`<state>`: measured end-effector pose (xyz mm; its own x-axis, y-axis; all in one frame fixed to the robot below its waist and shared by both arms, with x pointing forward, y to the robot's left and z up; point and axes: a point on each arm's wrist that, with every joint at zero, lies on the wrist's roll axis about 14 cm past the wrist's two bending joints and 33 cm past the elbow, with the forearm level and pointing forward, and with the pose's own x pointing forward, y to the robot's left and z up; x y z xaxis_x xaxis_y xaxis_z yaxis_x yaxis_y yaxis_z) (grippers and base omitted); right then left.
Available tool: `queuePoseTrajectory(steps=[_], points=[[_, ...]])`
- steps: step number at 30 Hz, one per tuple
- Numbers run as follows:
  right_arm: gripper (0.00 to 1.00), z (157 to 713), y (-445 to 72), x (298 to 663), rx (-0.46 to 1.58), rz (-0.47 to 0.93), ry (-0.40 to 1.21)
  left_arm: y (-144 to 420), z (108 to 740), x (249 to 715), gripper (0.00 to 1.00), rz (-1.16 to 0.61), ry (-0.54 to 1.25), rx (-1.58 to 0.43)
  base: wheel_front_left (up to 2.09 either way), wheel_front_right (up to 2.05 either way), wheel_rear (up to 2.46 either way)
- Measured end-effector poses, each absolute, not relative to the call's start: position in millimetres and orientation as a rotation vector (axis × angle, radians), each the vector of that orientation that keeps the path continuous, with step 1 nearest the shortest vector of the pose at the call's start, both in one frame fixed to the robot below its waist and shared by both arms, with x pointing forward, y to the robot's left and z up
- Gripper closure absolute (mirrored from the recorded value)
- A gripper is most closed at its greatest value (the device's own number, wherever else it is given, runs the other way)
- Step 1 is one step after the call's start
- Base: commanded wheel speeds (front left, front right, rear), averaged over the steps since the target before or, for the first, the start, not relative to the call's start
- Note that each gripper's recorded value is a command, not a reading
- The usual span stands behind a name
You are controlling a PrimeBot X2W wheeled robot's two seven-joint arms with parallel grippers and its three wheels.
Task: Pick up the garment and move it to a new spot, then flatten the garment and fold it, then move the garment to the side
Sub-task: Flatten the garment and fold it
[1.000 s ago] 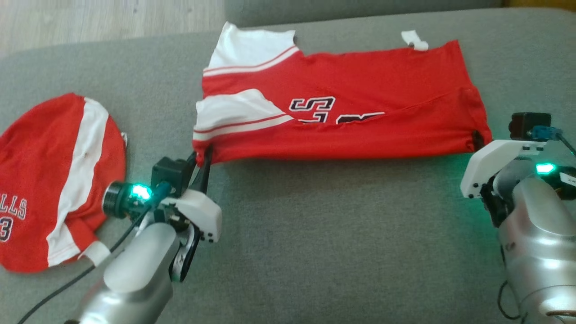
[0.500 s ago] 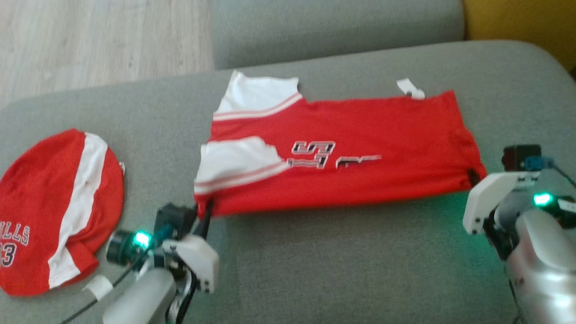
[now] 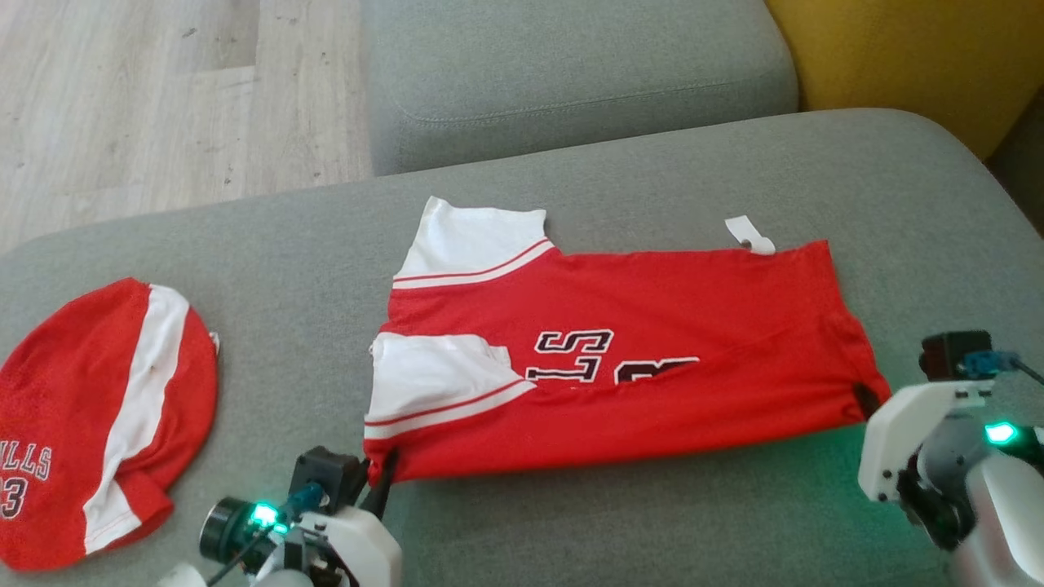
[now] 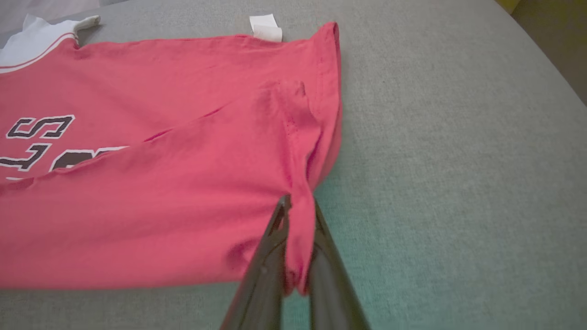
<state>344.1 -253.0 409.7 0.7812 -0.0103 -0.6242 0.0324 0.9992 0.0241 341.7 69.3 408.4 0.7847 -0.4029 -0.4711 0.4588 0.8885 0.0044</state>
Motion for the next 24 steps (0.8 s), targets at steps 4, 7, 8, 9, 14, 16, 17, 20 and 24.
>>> queuePoseTrajectory(steps=[4, 7, 8, 9, 14, 16, 17, 20, 24], points=[[0.00, 409, -254, 336, 0.043, -0.027, 0.685, 68, 407, 339, 0.00, -0.464, 0.487, 0.123, 0.00, 0.00, 0.00], [0.00, 418, -259, 337, 0.053, -0.045, 0.652, 68, 410, 342, 0.00, -0.452, 0.472, 0.123, 0.00, 0.00, 0.00], [0.00, 423, -262, 339, 0.051, -0.052, 0.635, 69, 412, 344, 0.00, -0.446, 0.458, 0.119, 0.00, 0.00, 0.00], [0.00, 429, -264, 342, 0.049, -0.058, 0.615, 69, 415, 347, 0.00, -0.438, 0.440, 0.114, 0.00, 0.00, 0.00], [0.00, 471, -268, 362, 0.010, -0.077, 0.416, 72, 456, 374, 0.00, -0.373, 0.230, 0.035, 0.00, 0.00, 0.00], [0.00, 488, -270, 371, -0.018, -0.079, 0.339, 69, 472, 382, 0.00, -0.369, 0.153, 0.002, 0.00, 0.00, 0.00], [0.00, 496, -269, 375, -0.024, -0.079, 0.301, 68, 480, 387, 0.00, -0.367, 0.123, -0.010, 0.00, 0.00, 0.00], [0.00, 513, -270, 386, -0.042, -0.081, 0.220, 66, 498, 400, 0.00, -0.365, 0.058, -0.041, 0.00, 0.00, 0.00], [0.00, 514, -266, 393, -0.049, -0.075, 0.201, 60, 508, 417, 0.00, -0.395, 0.042, -0.062, 0.00, 0.00, 0.00]])
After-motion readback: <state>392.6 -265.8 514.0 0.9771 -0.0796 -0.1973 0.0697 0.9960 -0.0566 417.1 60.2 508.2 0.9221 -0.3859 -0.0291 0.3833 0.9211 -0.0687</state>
